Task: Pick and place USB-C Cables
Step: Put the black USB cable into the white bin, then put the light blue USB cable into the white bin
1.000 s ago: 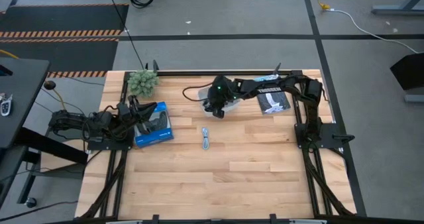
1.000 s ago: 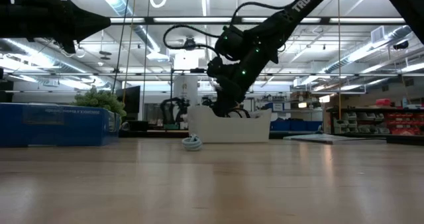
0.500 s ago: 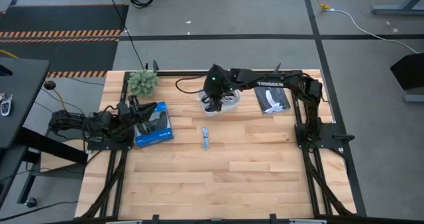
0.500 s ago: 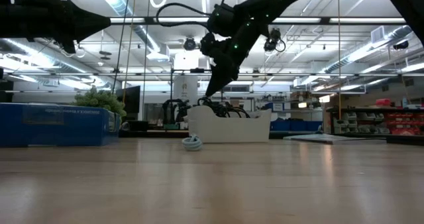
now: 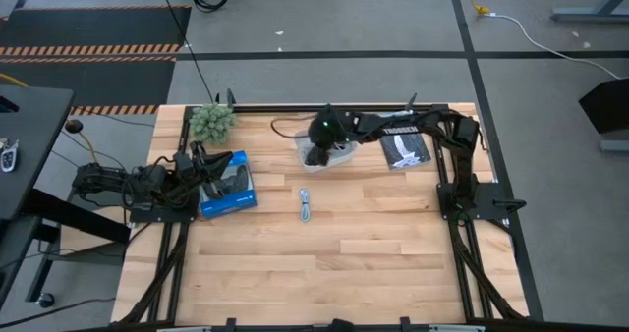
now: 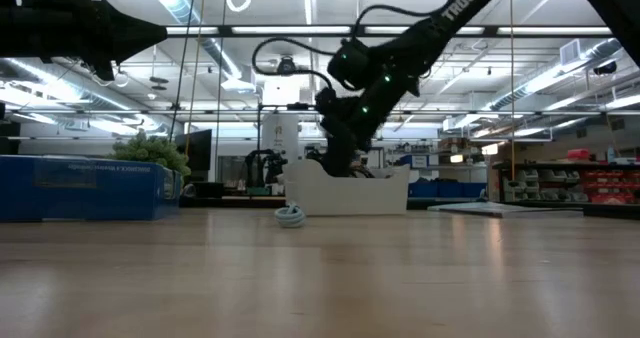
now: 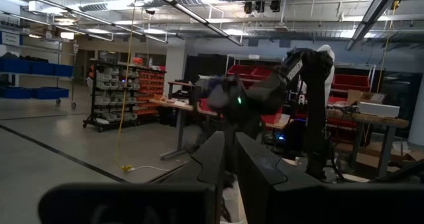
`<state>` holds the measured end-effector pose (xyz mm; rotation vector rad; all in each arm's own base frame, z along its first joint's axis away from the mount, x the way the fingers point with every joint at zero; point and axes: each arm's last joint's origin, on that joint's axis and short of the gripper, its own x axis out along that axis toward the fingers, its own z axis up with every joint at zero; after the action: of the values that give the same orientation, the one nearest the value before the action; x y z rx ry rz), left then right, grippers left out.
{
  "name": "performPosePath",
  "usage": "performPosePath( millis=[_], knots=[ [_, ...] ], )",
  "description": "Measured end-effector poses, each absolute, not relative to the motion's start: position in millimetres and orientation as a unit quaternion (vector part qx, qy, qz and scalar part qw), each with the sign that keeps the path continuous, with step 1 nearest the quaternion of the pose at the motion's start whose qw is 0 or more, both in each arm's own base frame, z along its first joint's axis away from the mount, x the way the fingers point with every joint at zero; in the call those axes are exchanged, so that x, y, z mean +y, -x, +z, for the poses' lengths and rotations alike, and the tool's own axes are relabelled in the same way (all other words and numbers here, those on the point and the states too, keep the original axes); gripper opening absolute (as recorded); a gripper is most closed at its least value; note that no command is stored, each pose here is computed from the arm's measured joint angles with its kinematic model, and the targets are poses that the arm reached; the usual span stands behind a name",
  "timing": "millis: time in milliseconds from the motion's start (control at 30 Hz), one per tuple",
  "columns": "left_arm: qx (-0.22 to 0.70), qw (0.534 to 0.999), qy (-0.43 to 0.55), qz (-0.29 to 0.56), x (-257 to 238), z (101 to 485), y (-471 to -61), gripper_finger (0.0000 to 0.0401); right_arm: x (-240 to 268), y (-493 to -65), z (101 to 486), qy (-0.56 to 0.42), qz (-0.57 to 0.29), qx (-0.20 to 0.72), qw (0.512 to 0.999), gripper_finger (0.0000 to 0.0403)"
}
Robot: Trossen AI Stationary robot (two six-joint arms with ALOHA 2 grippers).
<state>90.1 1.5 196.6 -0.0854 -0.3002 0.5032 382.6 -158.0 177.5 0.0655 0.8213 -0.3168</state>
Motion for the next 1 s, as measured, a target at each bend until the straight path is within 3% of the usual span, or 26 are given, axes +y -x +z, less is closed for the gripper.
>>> performPosePath(
  millis=[233, 500, 667, 1000],
  knots=[
    [-0.148, 0.957, 0.042, 0.248, 1.5, 196.5, -90.1, 0.0043, -150.8, -370.9, 165.9, -0.063, -0.124, 0.435, 0.889, 0.0004],
    [-0.148, 0.957, 0.042, 0.248, 1.5, 196.5, -90.1, 0.0043, -151.8, -390.3, 221.5, -0.018, -0.122, 0.398, 0.909, 0.0005],
    [-0.150, 0.956, 0.043, 0.248, 1.6, 196.8, -90.0, 0.0043, -136.8, -398.4, 235.4, -0.033, -0.054, 0.398, 0.915, 0.0013],
    [-0.149, 0.956, 0.043, 0.248, 1.5, 196.9, -90.0, 0.0043, -67.8, -412.8, 233.0, -0.011, 0.061, 0.410, 0.910, 0.0097]
  ],
)
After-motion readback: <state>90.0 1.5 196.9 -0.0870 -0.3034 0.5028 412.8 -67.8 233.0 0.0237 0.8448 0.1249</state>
